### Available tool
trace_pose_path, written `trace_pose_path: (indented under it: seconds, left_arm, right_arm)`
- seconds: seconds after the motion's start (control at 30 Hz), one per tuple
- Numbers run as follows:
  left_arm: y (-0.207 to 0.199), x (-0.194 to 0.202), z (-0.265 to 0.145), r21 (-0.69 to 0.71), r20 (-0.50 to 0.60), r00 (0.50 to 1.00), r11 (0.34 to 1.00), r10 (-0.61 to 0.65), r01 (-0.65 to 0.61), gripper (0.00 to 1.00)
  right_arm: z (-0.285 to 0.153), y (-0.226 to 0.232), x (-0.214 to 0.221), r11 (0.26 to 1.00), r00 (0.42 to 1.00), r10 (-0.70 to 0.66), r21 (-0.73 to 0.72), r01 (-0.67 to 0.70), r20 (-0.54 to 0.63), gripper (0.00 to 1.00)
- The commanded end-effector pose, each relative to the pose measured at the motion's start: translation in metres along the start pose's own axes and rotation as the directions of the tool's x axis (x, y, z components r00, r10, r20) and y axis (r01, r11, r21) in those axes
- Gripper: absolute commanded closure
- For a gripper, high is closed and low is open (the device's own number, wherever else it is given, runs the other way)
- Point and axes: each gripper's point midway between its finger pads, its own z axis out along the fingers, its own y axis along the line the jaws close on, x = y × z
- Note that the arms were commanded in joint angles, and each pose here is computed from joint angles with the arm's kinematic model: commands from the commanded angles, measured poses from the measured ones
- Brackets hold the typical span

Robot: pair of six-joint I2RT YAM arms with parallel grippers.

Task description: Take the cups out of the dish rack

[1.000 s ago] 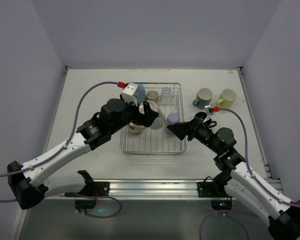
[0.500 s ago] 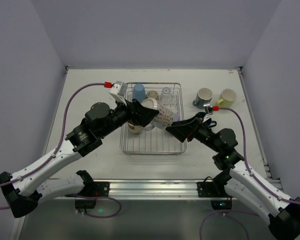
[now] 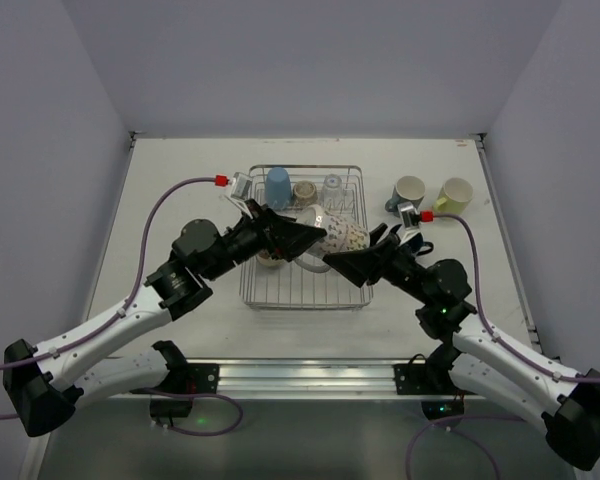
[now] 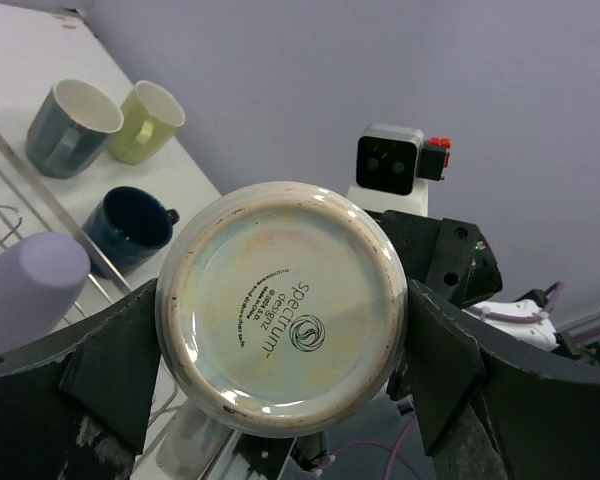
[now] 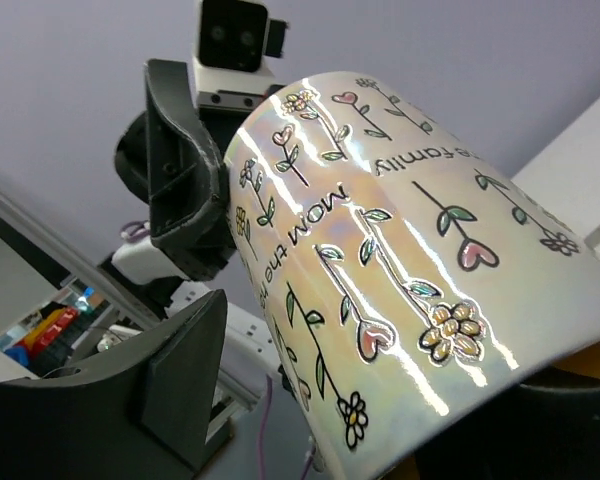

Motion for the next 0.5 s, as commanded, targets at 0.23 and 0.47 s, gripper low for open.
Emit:
trace_pose_path:
  seconds: [0.23, 0.47]
  left_arm:
    - [-0.068, -0.039, -0.02, 0.246, 0.106, 0.994, 0.969, -0.014, -0.012, 0.34]
    - [-0.05, -0.036, -0.034, 0.127, 0.084, 0.99, 0.984, 0.117, -0.127, 0.0]
  right_arm:
    - [0.004, 0.074, -0.054, 0.968, 0.969, -0.027, -0.235, 0.086, 0.245, 0.91]
    - [0.001, 0.068, -0.048, 0.98, 0.978, -0.036, -0.183, 0.074, 0.203, 1.0]
